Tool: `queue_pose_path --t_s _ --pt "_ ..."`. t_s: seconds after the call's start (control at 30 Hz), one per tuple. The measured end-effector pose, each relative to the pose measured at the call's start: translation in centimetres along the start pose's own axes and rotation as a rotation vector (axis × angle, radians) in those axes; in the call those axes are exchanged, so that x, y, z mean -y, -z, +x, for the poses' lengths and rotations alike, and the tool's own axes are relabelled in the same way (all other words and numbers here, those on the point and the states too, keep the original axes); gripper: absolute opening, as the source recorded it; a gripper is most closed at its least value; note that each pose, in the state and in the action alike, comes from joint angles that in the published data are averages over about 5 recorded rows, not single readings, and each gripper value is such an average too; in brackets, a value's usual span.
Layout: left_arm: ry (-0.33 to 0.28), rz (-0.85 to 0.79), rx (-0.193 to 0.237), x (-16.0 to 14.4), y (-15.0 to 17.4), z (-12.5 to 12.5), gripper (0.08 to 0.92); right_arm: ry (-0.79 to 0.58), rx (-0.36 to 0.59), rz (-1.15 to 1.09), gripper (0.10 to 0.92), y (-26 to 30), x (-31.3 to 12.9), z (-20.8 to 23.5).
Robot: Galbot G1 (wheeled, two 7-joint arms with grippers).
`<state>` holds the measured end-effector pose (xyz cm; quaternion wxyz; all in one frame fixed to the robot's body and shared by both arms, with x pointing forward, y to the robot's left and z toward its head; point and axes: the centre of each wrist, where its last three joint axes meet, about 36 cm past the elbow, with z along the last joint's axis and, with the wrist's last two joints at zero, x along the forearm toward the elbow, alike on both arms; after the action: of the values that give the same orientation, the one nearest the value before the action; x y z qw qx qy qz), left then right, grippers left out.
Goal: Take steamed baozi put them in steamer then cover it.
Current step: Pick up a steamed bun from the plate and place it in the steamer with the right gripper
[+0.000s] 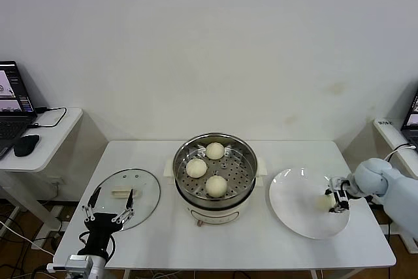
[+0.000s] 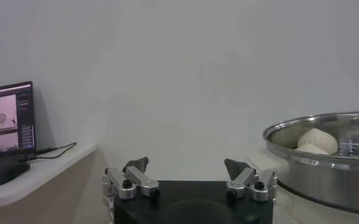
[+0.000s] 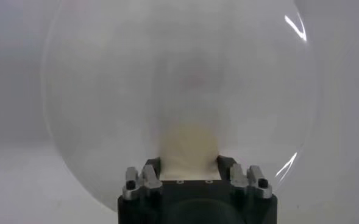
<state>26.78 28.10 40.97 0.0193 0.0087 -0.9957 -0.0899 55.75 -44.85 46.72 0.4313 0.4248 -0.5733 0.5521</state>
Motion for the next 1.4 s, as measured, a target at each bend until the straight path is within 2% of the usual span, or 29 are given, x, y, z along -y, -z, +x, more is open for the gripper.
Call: queue_pose_path --t_s 0.2,0.43,0.67,0.83,1.07,1.4 --pt "-0.007 0.006 0.006 0.3 0.1 -0.1 0.823 -0.038 0.020 -0.006 0.580 0.5 1.6 3.9" --pt "-0.021 0.006 0.014 0.5 0.3 -0.4 0.823 -0.121 0.079 -0.008 0.585 2.8 4.7 10.4" --pt "-0.027 0.009 0.021 0.7 0.4 -0.7 0.823 -0.206 0.174 0.013 0.592 8.3 7.9 17.5" --pt "-0.025 0.010 0.021 0.6 0.4 -0.7 0.823 -0.224 0.244 0.024 0.594 13.6 9.3 20.7" --pt "-0.014 0.016 0.018 0.5 0.2 -0.7 0.823 -0.196 0.298 0.020 0.594 21.1 9.8 21.4" --pt "-0.001 0.019 0.015 0.4 0.3 -0.4 0.823 -0.142 0.278 0.026 0.594 27.3 8.9 17.7"
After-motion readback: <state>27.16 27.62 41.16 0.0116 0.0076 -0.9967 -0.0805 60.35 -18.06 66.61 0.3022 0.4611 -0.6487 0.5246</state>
